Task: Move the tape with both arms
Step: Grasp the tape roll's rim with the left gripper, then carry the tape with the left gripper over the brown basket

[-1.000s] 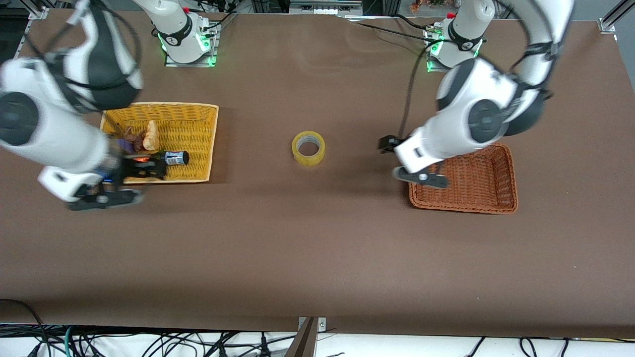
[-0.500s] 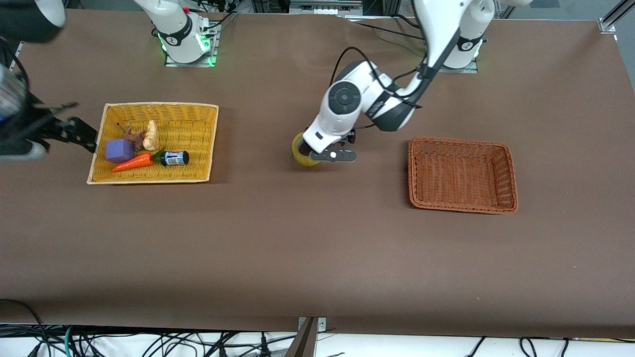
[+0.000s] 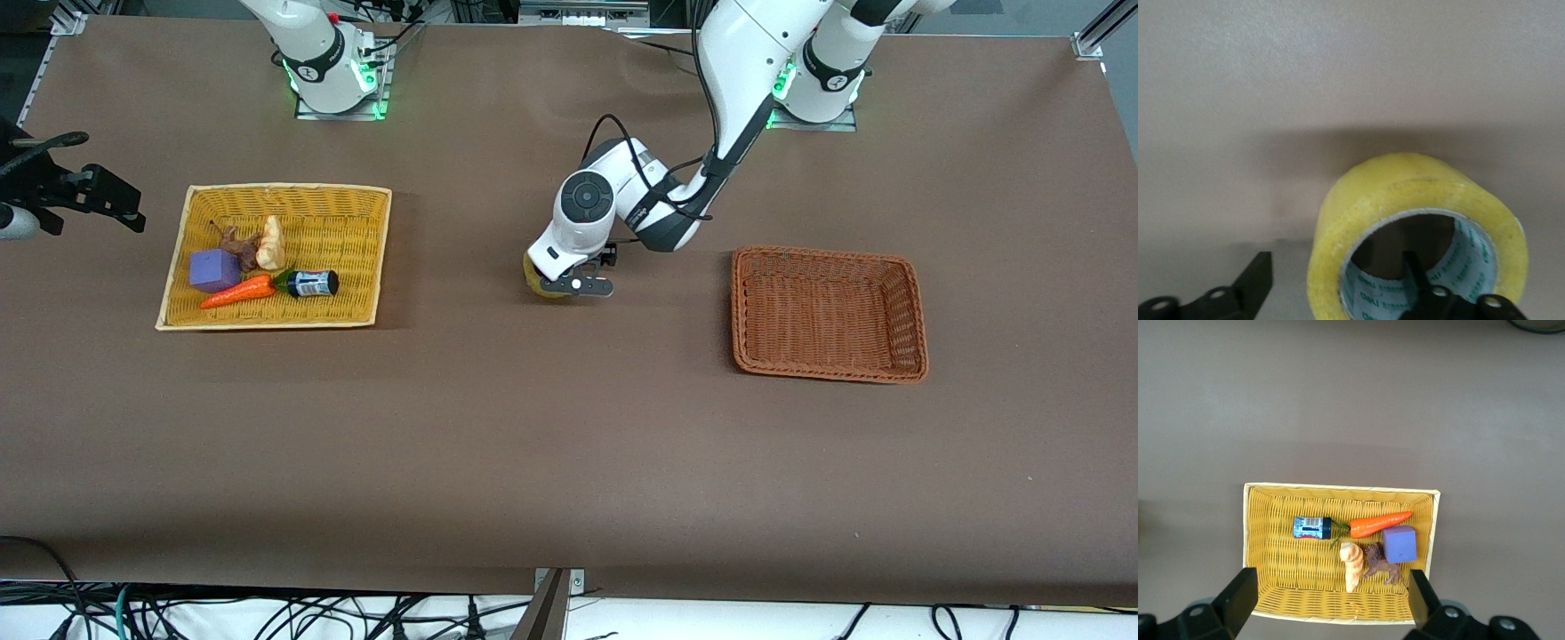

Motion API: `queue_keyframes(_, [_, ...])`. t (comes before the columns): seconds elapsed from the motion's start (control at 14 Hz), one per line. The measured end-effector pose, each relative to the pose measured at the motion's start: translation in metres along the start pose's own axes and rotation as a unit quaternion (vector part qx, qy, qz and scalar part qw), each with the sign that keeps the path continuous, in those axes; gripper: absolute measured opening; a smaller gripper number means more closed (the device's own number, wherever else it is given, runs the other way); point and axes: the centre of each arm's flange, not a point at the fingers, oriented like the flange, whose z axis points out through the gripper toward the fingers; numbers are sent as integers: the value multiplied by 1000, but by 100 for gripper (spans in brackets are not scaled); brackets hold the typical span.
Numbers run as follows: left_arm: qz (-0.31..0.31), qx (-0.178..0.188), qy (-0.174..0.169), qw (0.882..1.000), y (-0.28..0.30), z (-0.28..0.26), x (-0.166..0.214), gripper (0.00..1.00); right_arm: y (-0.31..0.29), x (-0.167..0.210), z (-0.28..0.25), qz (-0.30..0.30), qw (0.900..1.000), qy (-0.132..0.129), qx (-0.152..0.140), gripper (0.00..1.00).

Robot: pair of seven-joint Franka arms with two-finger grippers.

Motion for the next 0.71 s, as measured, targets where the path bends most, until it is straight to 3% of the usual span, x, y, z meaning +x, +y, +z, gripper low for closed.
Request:
queue_keyframes(0.36, [13,9,11,1000,0,-2,2,27,1,7,7,-2,1000,-5,1,100])
queue_keyframes(0.43, [13,9,12,1000,0,-2,3,22,1,8,9,-2,1000,-7,1,100])
queue_keyframes(0.71, [-1,30,3,1000,-7,-34,22,22,2,9,12,-2,1000,-8,1,100])
